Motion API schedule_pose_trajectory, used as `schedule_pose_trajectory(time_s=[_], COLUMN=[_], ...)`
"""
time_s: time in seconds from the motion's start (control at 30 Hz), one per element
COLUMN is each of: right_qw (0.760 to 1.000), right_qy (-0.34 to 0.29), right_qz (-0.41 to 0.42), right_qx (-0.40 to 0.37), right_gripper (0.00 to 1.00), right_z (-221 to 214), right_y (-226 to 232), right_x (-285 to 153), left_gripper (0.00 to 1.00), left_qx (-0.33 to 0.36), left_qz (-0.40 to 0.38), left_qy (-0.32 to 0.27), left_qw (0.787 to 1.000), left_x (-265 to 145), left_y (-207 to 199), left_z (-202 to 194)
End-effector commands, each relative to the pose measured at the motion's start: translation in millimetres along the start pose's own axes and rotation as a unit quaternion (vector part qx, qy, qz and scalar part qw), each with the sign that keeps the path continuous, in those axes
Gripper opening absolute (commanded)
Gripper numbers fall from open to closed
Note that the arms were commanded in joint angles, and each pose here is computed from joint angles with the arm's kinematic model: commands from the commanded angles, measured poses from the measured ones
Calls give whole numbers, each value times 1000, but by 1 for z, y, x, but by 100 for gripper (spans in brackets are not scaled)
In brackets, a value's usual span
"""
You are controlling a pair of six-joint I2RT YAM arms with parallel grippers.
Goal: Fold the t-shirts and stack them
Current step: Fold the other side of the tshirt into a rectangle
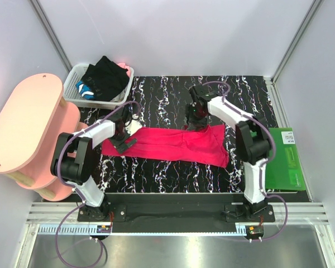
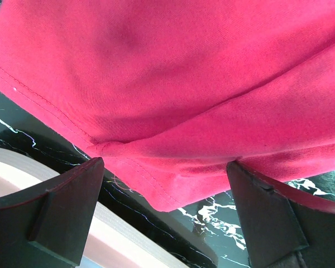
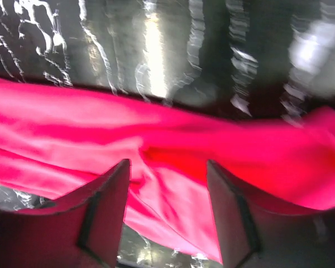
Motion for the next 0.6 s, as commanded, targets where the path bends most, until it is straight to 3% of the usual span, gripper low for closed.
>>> schedule_pose_trajectory(time_s=[0.0, 0.13, 0.27, 0.57], right_qw=[990, 991, 996, 994], right_qy=[-141, -123, -59, -1], right_qz=[-15, 17, 8, -43], right_qx=[12, 47, 67, 105], right_gripper=[61, 58, 60, 46], right_z=[-3, -36, -72, -97], right_y=[-2, -15, -38, -65], right_x=[-93, -121, -104, -52], left_gripper=[99, 99, 99, 99], left_qx=[-2, 5, 7, 2], left_qz=[3, 28, 56, 53], left_qy=[-1, -14, -26, -79], left_qw=[1000, 999, 998, 995], left_x=[-7, -26, -48, -85], left_y=[-5, 2, 11, 15], left_z=[-4, -5, -8, 4])
Point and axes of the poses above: each gripper's point midway between its finger pads, its own x axis out along the fingers, its own y axis along the line the jaws close on, z = x × y, the point moved 10 cm from there along -x, back along the fingers, and after that the axes turned 8 degrees about x, right-handed, at the moved point
